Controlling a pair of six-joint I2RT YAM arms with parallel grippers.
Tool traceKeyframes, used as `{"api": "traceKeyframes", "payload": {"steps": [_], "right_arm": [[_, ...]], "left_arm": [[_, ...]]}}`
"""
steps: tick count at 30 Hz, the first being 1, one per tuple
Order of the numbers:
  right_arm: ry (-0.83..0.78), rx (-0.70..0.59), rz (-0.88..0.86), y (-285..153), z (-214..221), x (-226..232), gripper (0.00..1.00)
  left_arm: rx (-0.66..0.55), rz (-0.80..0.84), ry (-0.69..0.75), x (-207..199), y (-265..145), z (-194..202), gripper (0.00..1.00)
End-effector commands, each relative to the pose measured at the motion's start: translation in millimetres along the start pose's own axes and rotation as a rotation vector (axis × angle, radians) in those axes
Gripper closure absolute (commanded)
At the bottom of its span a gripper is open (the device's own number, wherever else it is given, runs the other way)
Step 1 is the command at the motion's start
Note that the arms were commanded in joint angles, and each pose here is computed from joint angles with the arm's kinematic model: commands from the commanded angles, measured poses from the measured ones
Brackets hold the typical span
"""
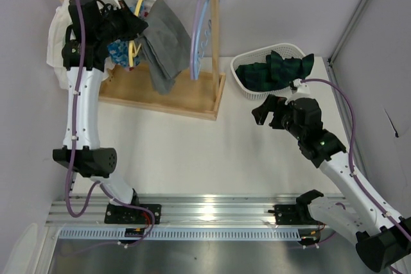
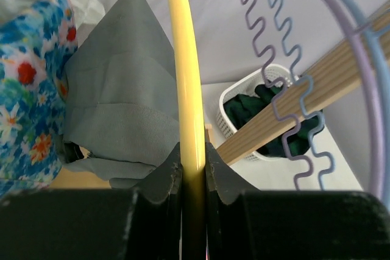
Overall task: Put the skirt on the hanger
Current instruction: Hang the hanger with skirt onto the clothesline
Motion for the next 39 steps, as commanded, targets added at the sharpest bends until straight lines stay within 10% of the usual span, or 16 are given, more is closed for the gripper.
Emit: {"api": "traceKeyframes", "payload": {"steps": [1,14,20,21,26,39], "right_arm": [[0.02,-0.043,0.006,-1.6,-2.6,-0.9,0.01],[0.035,-0.031,0.022,0.8,0.4,-1.9,0.01],[0.027,-0.042,0.028,-0.6,-5.2,-1.3,0.01],[0.027,-0.038,0.03,0.0,-5.2,-1.3,0.01],[0.028,-0.014,0.044,1.0,-12.9,1.1,0.01],[0.004,-0.083,0.109,-11.7,-42.3,-5.6,0.01]], "left_arm": [[-0.135,0.042,0.088,-3.3,-9.9,-30.8,1.0],[-0.097,0.008,0.102,33.0,-6.4,-26.4,0.97],[-0.134,-0.065,0.141,33.6,-19.7,-29.0,0.63],[-0.139,-0.071,0.145,32.7,-22.1,-30.2,0.39],[-0.192,-0.107,0.182,18.8,-49.1,-41.7,0.03],[-0.293,-0.21,0.206,-26.3,-173.4,-1.9,0.01]]}}
Point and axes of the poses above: each gripper's point midway between its finger pads, its own y axis out along the fingers, its own x axis along the line the jaws close on, z = x × y, the point moved 9 cm from there along -y, back along the fingers, and after that the axes turned 4 degrees about -y, right-handed, at the moved point
